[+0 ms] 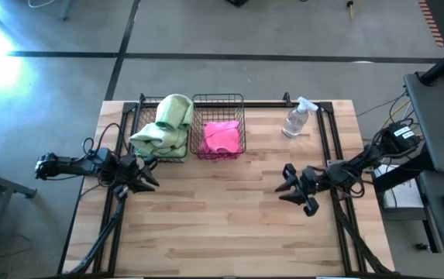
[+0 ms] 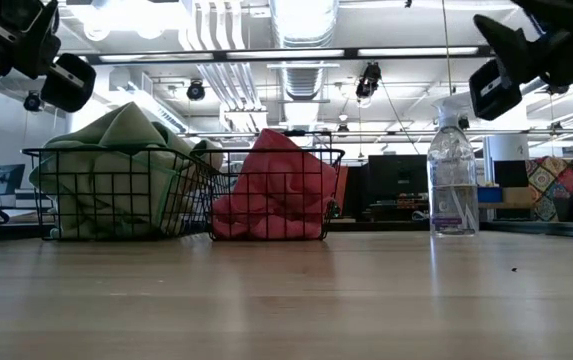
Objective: Sort microfiber towel by color & place in baskets
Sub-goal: Return to Home Position
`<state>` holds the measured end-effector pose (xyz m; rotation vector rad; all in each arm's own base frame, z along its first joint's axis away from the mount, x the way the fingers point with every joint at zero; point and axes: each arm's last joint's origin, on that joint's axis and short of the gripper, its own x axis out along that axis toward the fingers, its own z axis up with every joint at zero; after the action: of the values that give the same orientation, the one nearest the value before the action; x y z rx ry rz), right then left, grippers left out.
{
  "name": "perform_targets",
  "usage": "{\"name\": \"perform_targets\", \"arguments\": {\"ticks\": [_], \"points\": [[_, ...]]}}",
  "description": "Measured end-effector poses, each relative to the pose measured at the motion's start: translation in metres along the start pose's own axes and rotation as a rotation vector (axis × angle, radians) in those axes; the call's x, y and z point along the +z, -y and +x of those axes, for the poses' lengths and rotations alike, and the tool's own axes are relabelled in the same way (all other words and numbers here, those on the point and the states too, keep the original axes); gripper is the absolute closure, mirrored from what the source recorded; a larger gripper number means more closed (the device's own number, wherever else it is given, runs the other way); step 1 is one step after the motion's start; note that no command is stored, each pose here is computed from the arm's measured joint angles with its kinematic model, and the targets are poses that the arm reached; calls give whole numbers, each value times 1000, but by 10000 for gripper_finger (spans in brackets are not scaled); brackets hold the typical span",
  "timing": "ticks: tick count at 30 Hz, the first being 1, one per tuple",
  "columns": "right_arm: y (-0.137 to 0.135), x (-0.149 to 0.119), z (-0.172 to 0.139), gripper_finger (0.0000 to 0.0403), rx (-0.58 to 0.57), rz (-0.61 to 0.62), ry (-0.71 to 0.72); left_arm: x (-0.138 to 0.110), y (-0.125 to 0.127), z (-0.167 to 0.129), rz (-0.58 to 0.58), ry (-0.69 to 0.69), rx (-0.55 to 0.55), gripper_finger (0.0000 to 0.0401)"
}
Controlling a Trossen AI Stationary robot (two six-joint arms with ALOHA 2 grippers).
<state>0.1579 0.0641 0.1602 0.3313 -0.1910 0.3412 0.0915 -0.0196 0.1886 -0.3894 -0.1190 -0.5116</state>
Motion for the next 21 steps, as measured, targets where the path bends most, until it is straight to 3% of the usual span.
{"name": "perform_targets", "arguments": {"ticks": [5, 11, 21], "points": [[-1, -2, 0, 280, 56, -133, -29, 0, 0, 0, 1, 2, -1, 321], [0, -15, -2, 280, 106, -203, -170, 1, 0, 0, 1, 2, -1, 321], [-1, -13, -2, 280, 119, -35, -178, 1, 0, 0, 1, 3, -2, 321]]}}
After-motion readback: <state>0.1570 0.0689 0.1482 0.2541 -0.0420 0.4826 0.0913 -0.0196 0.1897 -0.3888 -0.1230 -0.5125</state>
